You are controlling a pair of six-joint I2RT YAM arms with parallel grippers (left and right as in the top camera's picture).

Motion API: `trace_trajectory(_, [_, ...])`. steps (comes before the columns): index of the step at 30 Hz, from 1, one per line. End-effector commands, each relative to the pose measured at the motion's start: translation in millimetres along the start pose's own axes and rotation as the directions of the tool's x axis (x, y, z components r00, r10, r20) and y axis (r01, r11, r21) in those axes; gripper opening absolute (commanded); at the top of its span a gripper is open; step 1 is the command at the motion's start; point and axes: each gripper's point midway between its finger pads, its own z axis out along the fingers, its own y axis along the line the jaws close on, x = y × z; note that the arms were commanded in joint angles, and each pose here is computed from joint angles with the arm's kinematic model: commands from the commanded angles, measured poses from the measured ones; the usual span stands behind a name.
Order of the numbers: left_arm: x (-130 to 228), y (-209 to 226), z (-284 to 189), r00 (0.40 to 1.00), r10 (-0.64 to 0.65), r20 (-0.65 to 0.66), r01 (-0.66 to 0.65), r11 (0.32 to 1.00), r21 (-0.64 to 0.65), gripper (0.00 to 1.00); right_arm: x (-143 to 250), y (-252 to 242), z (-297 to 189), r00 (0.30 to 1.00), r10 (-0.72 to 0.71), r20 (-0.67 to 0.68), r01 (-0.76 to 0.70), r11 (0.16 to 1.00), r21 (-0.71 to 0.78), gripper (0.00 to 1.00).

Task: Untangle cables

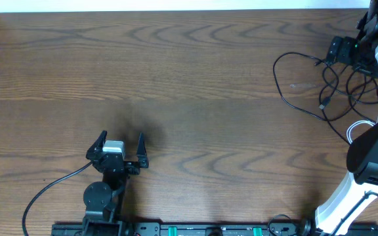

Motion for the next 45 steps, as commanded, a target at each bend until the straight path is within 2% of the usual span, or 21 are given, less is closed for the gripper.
trace_trajectory(1, [16, 0, 1, 0.999, 0.017, -0.049, -0.017, 1.0, 0.0, 0.98, -7, 14, -52, 0.993, -0.026, 0.119, 0.03, 0.999, -0.032, 0.99])
trace_trajectory(3, [16, 0, 1, 0.999, 0.017, -0.049, -0.017, 1.0, 0.0, 0.98, -3, 34, -95, 0.976, -0.063, 0.21, 0.078, 0.995, -0.066, 0.99])
trace_trajectory(6, [16, 0, 1, 0.999, 0.017, -0.049, -0.017, 1.0, 0.0, 0.98, 30, 85, -200, 0.894, -0.151, 0.421, 0.237, 0.958, -0.16, 0.99])
trace_trajectory(8, [16, 0, 1, 0.999, 0.017, -0.049, -0.017, 1.0, 0.0, 0.98, 53, 104, -242, 0.847, -0.179, 0.501, 0.316, 0.927, -0.202, 0.99])
trace_trajectory(10, [16, 0, 1, 0.999, 0.017, -0.049, -0.017, 1.0, 0.0, 0.98, 83, 121, -282, 0.793, -0.206, 0.573, 0.406, 0.88, -0.246, 0.99])
trace_trajectory(13, [16, 0, 1, 0.999, 0.017, -0.049, -0.017, 1.0, 0.0, 0.98, 107, 117, -303, 0.763, -0.205, 0.613, 0.444, 0.855, -0.266, 0.99])
trace_trajectory(18, [16, 0, 1, 0.999, 0.017, -0.049, -0.017, 1.0, 0.0, 0.98, 155, 68, -274, 0.783, -0.22, 0.581, 0.405, 0.89, -0.208, 0.99])
trace_trajectory(23, [16, 0, 1, 0.999, 0.017, -0.049, -0.017, 1.0, 0.0, 0.98, 219, 38, -192, 0.848, -0.304, 0.434, 0.408, 0.897, -0.17, 0.99])
trace_trajectory(27, [16, 0, 1, 0.999, 0.017, -0.049, -0.017, 1.0, 0.0, 0.98, 252, 24, -130, 0.872, -0.33, 0.36, 0.401, 0.905, -0.142, 0.99])
trace_trajectory(29, [16, 0, 1, 0.999, 0.017, -0.049, -0.017, 1.0, 0.0, 0.98, 264, 22, -103, 0.875, -0.326, 0.359, 0.398, 0.906, -0.148, 0.99])
trace_trajectory(32, [16, 0, 1, 0.999, 0.017, -0.049, -0.017, 1.0, 0.0, 0.98, 262, 33, -63, 0.839, -0.26, 0.478, 0.388, 0.902, -0.191, 0.99])
trace_trajectory(35, [16, 0, 1, 0.999, 0.017, -0.049, -0.017, 1.0, 0.0, 0.98, 249, 43, -41, 0.759, -0.155, 0.632, 0.377, 0.897, -0.232, 0.99])
trace_trajectory(38, [16, 0, 1, 0.999, 0.017, -0.049, -0.017, 1.0, 0.0, 0.98, 235, 49, -41, 0.666, -0.064, 0.743, 0.375, 0.89, -0.26, 0.99])
trace_trajectory(39, [16, 0, 1, 0.999, 0.017, -0.049, -0.017, 1.0, 0.0, 0.98, 226, 52, -49, 0.579, -0.01, 0.815, 0.392, 0.88, -0.268, 0.99])
trace_trajectory(40, [16, 0, 1, 0.999, 0.017, -0.049, -0.017, 1.0, 0.0, 0.98, 223, 54, -54, 0.536, 0.004, 0.844, 0.409, 0.873, -0.264, 0.99])
trace_trajectory(41, [16, 0, 1, 0.999, 0.017, -0.049, -0.017, 1.0, 0.0, 0.98, 218, 58, -68, 0.434, 0.015, 0.901, 0.454, 0.86, -0.233, 0.99])
trace_trajectory(42, [16, 0, 1, 0.999, 0.017, -0.049, -0.017, 1.0, 0.0, 0.98, 216, 59, -76, 0.379, 0.017, 0.925, 0.474, 0.855, -0.21, 0.99])
trace_trajectory(43, [16, 0, 1, 0.999, 0.017, -0.049, -0.017, 1.0, 0.0, 0.98, 213, 60, -93, 0.268, 0.012, 0.963, 0.508, 0.848, -0.152, 0.99])
trace_trajectory(44, [16, 0, 1, 0.999, 0.017, -0.049, -0.017, 1.0, 0.0, 0.98, 212, 60, -98, 0.231, 0.007, 0.973, 0.515, 0.847, -0.128, 0.99])
trace_trajectory(45, [16, 0, 1, 0.999, 0.017, -0.049, -0.017, 1.0, 0.0, 0.98, 211, 59, -111, 0.164, -0.006, 0.986, 0.526, 0.847, -0.082, 0.99])
